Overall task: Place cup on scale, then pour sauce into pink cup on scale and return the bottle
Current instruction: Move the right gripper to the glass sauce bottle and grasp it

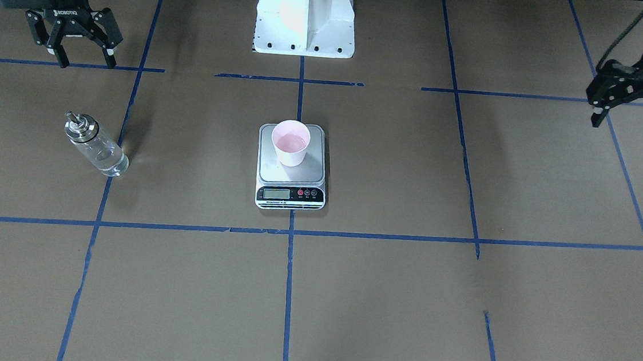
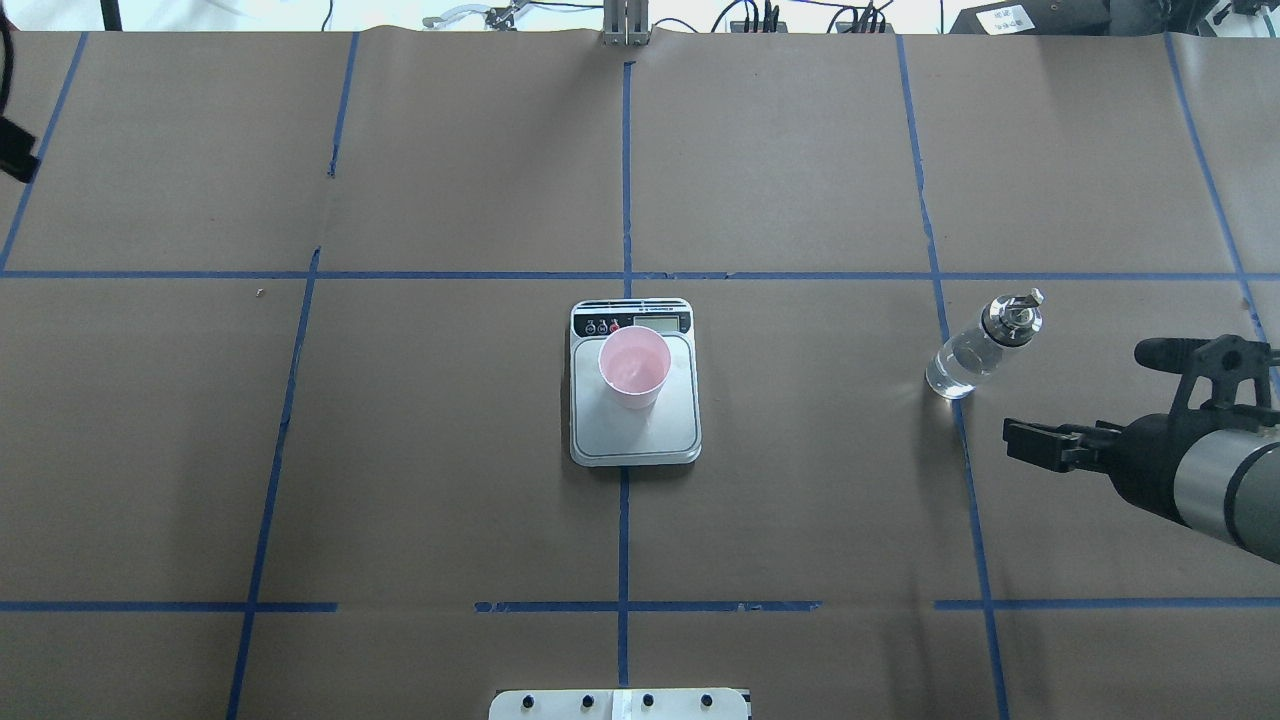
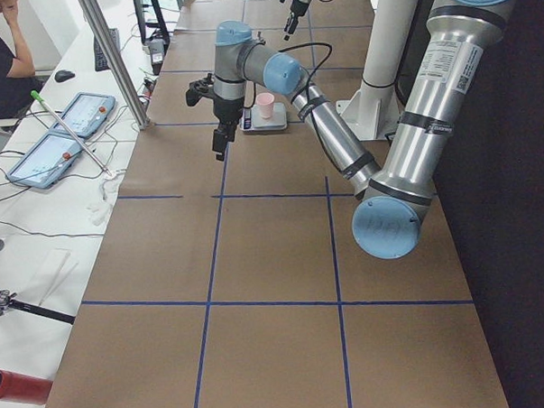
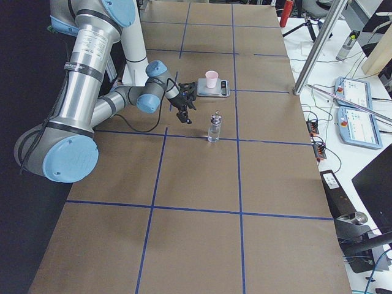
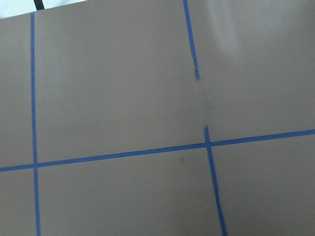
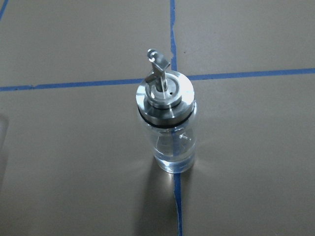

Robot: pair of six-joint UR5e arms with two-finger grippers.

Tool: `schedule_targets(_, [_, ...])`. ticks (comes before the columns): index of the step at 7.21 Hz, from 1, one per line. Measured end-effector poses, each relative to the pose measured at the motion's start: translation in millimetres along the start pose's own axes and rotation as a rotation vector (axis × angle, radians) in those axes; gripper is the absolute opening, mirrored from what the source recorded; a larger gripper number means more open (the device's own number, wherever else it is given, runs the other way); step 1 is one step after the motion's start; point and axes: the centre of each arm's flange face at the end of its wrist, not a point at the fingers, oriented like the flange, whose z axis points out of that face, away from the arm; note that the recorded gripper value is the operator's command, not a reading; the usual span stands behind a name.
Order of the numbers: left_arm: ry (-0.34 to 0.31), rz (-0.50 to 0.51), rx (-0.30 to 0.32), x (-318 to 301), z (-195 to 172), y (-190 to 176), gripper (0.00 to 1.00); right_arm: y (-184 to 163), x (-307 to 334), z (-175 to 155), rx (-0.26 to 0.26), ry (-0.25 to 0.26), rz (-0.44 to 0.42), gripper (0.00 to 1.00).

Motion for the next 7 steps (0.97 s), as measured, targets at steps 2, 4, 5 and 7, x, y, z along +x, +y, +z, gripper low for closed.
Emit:
schedule_targets(2, [-0.040, 0.203, -0.011, -68.7, 16.5, 24.0, 1.00, 9.0, 9.8, 22.0, 0.081, 0.002, -0.026, 1.00])
schedule_targets(4, [-0.060, 0.285, -0.004, -118.2, 36.7, 48.5, 1.00, 14.7, 14.2, 39.1, 0.181, 0.037, -0.082, 1.00])
schedule_targets(5, [-0.064, 0.292, 0.007, -129.9, 44.1, 51.8, 1.00, 18.6, 15.3, 50.7, 0.230, 0.040, -0.110, 1.00])
schedule_targets(7, [-0.071, 0.294, 0.020, -142.8, 51.2, 52.5, 1.00, 24.2, 12.4, 78.8, 0.288, 0.031, -0.145, 1.00])
